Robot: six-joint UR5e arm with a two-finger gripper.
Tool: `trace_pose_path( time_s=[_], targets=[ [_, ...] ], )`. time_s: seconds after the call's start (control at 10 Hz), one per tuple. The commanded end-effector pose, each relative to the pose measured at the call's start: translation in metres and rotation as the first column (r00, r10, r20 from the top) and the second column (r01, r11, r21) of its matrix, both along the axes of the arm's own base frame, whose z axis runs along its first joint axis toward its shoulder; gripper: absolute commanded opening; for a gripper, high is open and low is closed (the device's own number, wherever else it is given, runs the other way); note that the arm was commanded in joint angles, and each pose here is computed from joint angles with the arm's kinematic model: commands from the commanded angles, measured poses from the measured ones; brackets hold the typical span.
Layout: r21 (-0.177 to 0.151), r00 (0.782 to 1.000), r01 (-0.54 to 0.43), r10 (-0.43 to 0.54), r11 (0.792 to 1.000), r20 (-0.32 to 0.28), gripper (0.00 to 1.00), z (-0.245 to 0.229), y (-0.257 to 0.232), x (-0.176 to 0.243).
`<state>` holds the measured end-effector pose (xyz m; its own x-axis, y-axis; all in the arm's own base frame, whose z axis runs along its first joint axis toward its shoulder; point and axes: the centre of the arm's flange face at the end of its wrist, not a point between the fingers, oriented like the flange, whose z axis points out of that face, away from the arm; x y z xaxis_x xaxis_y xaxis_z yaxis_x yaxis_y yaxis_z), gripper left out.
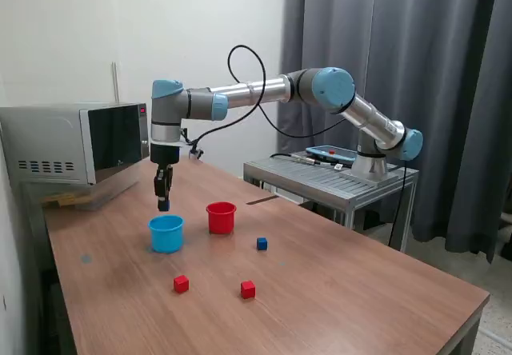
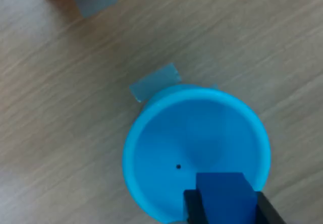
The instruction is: Place red objects in the red bin, and blue objects in the blue bin.
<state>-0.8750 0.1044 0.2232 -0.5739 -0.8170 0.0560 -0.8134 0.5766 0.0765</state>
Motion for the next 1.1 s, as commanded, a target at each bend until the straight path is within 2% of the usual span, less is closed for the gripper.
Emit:
trace_pose_path(
  time_s=[0.0, 0.2, 0.6, 0.7, 1.0],
  targets=[
    [-0.008, 1.0, -0.002, 0.002, 1.0, 0.028, 0.0, -0.011, -0.003, 0.003],
    [-0.028, 0.999, -0.004, 0.005, 1.0, 0.037, 0.0, -0.019, -0.005, 0.005],
    [-0.028, 0.999, -0.004, 0.005, 1.0, 0.043, 0.0, -0.025, -0.005, 0.006],
    [-0.029, 0.999, -0.006, 0.007, 1.0, 0.045, 1.0, -0.025, -0.005, 0.006],
    [-0.03, 0.999, -0.005, 0.007, 1.0, 0.049, 1.0, -0.027, -0.005, 0.007]
  ],
)
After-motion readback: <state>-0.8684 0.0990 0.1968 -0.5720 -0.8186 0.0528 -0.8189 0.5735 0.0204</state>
